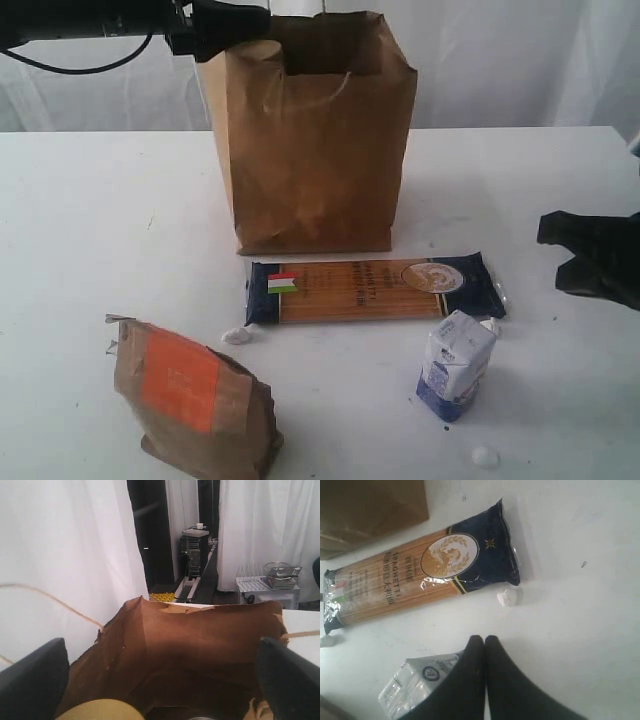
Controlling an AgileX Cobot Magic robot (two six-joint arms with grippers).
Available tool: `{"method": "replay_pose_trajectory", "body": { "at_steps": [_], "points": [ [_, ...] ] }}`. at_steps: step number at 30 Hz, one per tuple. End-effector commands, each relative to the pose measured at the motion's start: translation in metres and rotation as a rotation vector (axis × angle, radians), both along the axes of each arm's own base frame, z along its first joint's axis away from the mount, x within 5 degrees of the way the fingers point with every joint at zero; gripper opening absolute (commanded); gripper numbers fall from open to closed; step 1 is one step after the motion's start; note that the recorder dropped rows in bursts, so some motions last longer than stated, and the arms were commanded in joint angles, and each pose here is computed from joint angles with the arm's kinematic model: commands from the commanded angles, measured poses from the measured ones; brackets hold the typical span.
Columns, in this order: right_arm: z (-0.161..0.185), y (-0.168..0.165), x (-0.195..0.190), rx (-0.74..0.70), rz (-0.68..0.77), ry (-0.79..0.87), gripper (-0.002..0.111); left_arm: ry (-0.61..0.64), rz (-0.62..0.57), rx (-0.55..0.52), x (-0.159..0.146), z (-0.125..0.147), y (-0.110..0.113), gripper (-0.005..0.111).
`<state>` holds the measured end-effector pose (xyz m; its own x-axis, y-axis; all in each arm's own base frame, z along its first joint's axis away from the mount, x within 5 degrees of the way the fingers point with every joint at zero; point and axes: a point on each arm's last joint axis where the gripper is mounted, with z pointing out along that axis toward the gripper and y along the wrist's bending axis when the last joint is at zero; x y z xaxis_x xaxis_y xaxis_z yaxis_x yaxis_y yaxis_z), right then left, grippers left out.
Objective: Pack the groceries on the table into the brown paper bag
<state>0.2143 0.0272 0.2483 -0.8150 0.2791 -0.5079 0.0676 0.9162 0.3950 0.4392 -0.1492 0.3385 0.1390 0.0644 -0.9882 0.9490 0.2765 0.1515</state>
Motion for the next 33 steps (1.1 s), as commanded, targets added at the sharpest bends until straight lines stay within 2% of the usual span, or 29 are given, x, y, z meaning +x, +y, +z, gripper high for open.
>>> {"method": "replay_pose_trajectory", "body": {
  "at_steps": [1, 9, 13, 18, 20, 22, 24, 26, 29, 30, 31, 33],
  "points": [
    [-0.001, -0.001, 0.000, 0.006, -0.009, 0.005, 0.000, 0.008, -0.018, -0.030, -0.004, 0.008, -0.002, 0.100],
    [-0.001, -0.001, 0.000, 0.005, -0.011, 0.002, 0.000, -0.019, -0.094, -0.051, -0.016, 0.020, -0.001, 0.100],
    [-0.001, -0.001, 0.000, 0.004, -0.012, 0.000, 0.000, -0.041, -0.097, -0.028, -0.020, 0.026, 0.003, 0.100],
    [-0.001, -0.001, 0.000, 0.004, -0.014, -0.003, 0.000, -0.026, -0.063, 0.001, -0.022, 0.034, 0.015, 0.100],
    [-0.001, -0.001, 0.000, 0.004, -0.014, -0.003, 0.000, 0.026, -0.013, -0.019, -0.025, 0.047, 0.023, 0.099],
    [-0.001, -0.001, 0.000, -0.021, 0.023, -0.011, 0.000, 0.040, 0.067, -0.038, -0.030, 0.066, 0.034, 0.094],
    [-0.001, -0.001, -0.001, -0.069, 0.100, -0.024, 0.000, 0.035, 0.149, -0.020, -0.036, 0.081, 0.047, 0.078],
    [-0.003, 0.001, -0.004, -0.133, 0.222, -0.032, 0.000, 0.071, 0.195, 0.024, -0.047, 0.094, 0.058, 0.041],
    [-0.003, 0.001, -0.005, -0.186, 0.308, -0.054, 0.000, 0.058, 0.226, 0.146, -0.053, 0.094, 0.061, 0.007],
    [-0.003, 0.001, -0.005, -0.210, 0.341, -0.067, 0.000, 0.043, 0.243, 0.189, -0.055, 0.094, 0.062, 0.000],
    [-0.003, 0.001, -0.005, -0.240, 0.383, -0.084, 0.000, 0.070, 0.296, 0.230, -0.053, 0.091, 0.066, 0.000],
    [-0.003, 0.001, -0.005, -0.253, 0.403, -0.091, 0.000, 0.107, 0.390, 0.237, -0.050, 0.092, 0.071, 0.000]
  ]
}}
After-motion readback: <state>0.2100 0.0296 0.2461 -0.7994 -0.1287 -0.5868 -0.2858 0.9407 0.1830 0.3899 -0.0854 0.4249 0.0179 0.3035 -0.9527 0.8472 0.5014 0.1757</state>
